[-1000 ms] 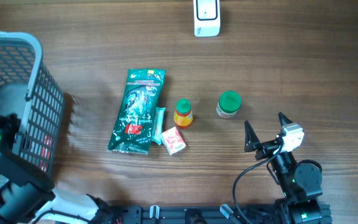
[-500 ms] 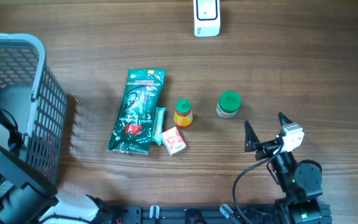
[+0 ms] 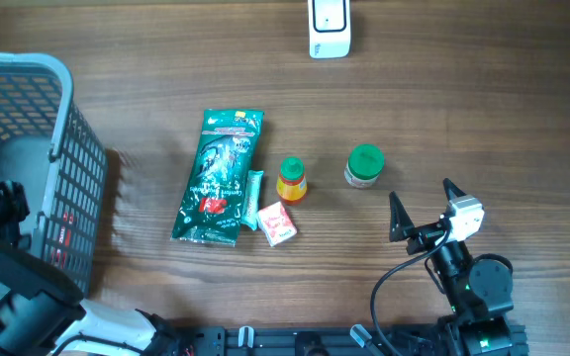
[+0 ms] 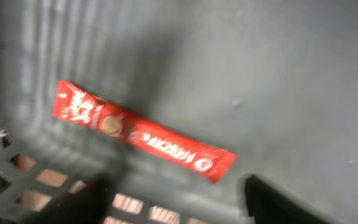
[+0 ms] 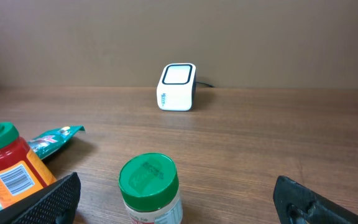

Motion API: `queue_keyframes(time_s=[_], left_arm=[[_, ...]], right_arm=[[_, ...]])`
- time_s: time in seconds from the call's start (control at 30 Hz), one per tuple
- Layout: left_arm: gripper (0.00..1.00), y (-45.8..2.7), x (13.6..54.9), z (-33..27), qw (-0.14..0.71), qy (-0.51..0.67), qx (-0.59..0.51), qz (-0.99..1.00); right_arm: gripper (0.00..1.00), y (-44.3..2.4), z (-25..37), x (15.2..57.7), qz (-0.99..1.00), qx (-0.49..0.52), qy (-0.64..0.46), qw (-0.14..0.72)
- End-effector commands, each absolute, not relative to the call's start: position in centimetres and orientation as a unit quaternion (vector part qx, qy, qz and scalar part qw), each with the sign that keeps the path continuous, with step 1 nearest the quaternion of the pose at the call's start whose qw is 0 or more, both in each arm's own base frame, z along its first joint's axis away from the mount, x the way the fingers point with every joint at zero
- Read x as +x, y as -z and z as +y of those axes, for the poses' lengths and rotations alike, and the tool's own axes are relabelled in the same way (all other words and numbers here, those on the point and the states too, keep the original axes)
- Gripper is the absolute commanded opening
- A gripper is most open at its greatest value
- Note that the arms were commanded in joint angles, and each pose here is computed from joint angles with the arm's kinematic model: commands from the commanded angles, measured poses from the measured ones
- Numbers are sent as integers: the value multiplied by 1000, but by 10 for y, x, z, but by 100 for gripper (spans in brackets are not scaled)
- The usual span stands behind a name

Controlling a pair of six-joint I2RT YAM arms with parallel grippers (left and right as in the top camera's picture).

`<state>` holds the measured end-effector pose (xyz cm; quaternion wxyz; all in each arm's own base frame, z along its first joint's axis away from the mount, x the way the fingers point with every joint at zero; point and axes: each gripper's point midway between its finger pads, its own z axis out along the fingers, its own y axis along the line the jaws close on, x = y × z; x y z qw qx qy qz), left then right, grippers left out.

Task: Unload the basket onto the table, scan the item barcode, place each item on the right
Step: 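Grasp the red Nescafe stick with left gripper and lift it out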

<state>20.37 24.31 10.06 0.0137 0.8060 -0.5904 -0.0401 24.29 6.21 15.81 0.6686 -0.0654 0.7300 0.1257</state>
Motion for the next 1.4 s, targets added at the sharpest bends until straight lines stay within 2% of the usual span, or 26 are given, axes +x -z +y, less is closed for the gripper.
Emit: queue_keyframes(time_s=[0.0,0.13,0.17,0.3,0.33,0.47,0.53,0.6,0.67,0.87,1.07,1.2,1.37], left_arm=[[85,-98,199,234,39,28,701,-711],[87,-71,193,250,24,71,623,-779],[90,-59,197,254,9,73,608,-790],[89,-33,209,244,-16,33,522,-852],[99,-32,209,243,-14,33,502,-864],[100,-33,208,257,-28,51,497,-866],[100,-33,227,246,-56,-9,535,-843],[100,-38,249,226,-80,-92,527,-841],[100,-41,252,229,-85,-92,537,-834],[100,-68,229,219,-35,-82,780,-620],[100,-63,225,216,-23,-74,803,-591],[100,-31,208,209,-12,-52,828,-558],[100,-5,208,221,-60,-34,830,-554]], right_arm=[[100,-158,64,242,730,-63,-135,668],[100,-158,64,242,730,-63,-135,668],[100,-158,64,242,730,-63,-135,668],[100,-158,64,242,729,-63,-135,668],[100,-158,64,242,730,-63,-135,668],[100,-158,64,242,730,-63,-135,668],[100,-158,64,242,729,-63,-135,668],[100,-158,64,242,729,-63,-135,668],[100,-158,64,242,729,-63,-135,668],[100,-158,64,242,730,-63,-135,668],[100,-158,64,242,729,-63,-135,668],[100,-158,64,242,729,-63,-135,668],[100,-158,64,242,729,-63,-135,668]])
